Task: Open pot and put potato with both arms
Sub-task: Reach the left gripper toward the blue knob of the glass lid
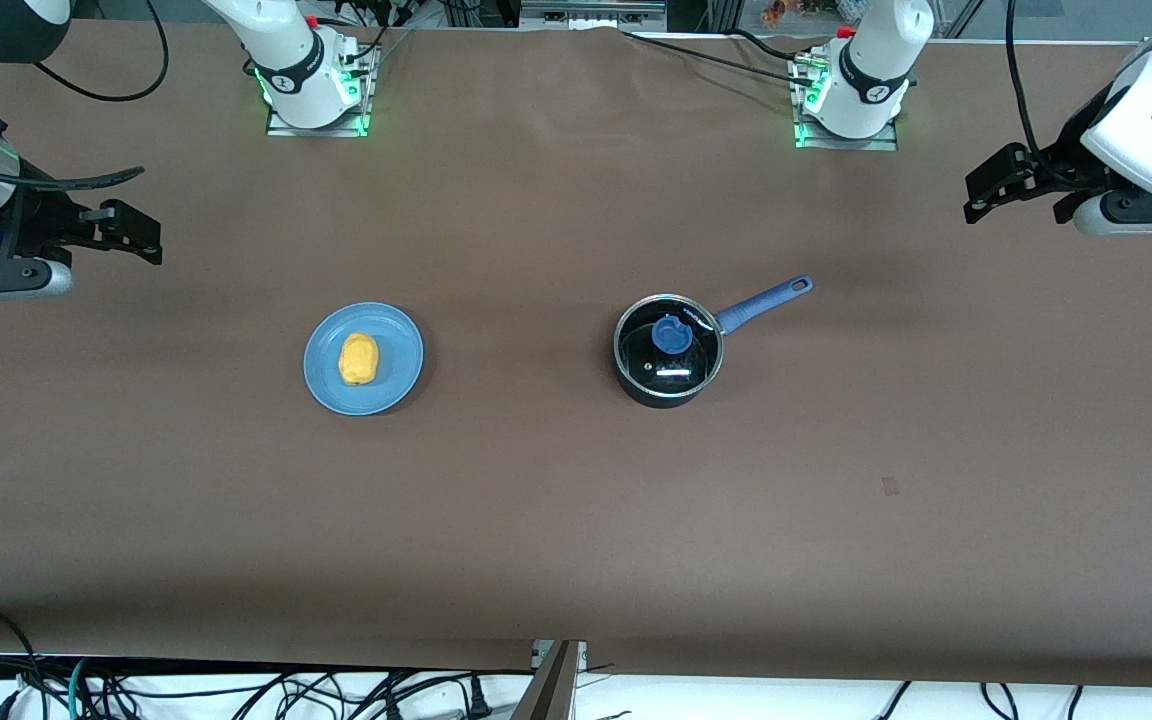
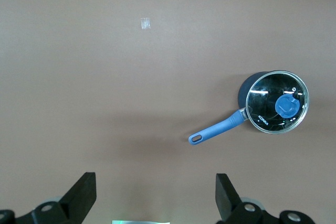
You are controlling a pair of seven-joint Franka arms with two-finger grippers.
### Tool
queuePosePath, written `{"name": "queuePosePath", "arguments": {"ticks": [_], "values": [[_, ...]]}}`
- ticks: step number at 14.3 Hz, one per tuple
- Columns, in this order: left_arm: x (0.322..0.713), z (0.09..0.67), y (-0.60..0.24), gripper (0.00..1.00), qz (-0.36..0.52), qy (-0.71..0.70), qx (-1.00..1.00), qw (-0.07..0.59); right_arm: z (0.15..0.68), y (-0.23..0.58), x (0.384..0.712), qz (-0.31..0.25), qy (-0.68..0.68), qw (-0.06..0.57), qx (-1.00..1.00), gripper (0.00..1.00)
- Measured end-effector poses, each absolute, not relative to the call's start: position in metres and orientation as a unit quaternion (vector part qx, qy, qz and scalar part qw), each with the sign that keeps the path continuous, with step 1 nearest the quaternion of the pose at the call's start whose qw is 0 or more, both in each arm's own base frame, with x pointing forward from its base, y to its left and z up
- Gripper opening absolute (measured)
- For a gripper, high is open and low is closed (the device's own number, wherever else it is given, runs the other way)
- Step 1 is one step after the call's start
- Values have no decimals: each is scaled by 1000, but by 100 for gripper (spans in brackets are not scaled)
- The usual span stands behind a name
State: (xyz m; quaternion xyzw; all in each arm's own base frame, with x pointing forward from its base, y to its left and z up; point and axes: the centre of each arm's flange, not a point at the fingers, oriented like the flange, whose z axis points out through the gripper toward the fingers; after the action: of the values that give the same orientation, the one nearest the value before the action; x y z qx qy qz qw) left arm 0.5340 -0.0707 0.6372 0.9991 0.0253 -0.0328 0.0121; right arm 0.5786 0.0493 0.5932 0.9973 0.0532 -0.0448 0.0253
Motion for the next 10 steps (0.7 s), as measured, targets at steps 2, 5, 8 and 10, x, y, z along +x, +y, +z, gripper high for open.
{"name": "queuePosePath", "arguments": {"ticks": [2,5,8,10], "values": [[535,636,-71,100,-34,25,999,12,593,49,579,-45,53,25,997,100],[536,634,-71,100,-36,25,999,12,593,49,579,-45,53,25,997,100],[539,627,-76,100,-42,21,999,11,593,49,579,-45,53,25,997,100],[541,620,-89,100,-49,20,999,9,593,49,579,-45,53,25,997,100]]}}
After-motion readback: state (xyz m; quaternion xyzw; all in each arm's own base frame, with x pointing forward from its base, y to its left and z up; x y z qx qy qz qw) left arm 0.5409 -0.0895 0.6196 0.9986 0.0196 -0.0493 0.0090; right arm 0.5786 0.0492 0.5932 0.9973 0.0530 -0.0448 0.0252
